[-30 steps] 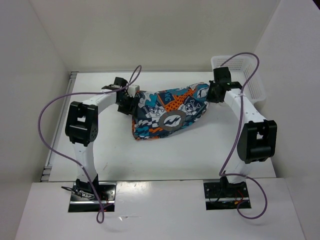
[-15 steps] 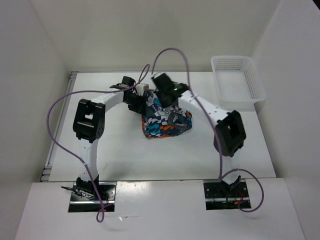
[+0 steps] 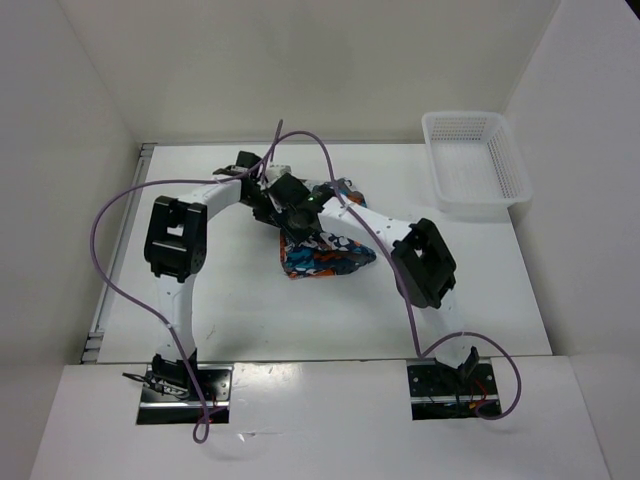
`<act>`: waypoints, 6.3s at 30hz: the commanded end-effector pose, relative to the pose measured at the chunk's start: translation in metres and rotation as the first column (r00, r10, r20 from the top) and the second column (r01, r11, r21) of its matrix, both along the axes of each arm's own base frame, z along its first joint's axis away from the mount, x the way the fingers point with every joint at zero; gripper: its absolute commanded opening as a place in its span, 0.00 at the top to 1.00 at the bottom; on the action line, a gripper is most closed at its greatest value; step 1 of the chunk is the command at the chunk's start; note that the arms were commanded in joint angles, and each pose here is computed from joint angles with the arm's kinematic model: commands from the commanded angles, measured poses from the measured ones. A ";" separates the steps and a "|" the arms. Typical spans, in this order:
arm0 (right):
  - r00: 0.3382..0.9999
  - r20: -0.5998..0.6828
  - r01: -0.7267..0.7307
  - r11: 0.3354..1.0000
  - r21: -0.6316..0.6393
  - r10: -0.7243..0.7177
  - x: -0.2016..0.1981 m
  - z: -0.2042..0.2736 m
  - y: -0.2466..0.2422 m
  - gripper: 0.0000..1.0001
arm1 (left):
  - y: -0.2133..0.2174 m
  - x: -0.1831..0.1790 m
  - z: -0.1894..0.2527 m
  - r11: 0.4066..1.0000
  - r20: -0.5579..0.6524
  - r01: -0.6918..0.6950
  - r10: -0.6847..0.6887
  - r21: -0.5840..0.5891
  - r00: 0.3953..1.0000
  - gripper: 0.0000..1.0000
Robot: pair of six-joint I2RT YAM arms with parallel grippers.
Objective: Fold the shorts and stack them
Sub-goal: Fold the shorts
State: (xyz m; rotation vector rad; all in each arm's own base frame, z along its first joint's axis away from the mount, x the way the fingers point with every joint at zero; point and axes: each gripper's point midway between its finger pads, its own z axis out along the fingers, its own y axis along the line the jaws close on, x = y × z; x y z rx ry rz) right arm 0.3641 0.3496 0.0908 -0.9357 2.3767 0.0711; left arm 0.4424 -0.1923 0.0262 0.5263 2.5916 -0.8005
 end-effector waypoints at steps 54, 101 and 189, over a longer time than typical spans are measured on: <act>0.901 -0.278 0.418 0.841 0.344 -0.334 -0.062 -0.036 -0.086 0.93 | -0.022 0.102 0.048 0.980 0.319 -0.090 0.030 0.175 0.947 0.62; 0.775 -0.246 0.617 0.612 0.495 -0.582 0.010 0.026 -0.171 0.90 | -0.006 -0.092 0.018 0.984 -0.026 0.088 -0.085 0.152 0.996 0.75; 0.655 -0.075 0.679 0.542 0.496 -0.752 0.015 0.136 -0.329 0.00 | 0.247 -0.028 0.194 0.821 0.460 -0.569 0.493 0.034 0.738 0.18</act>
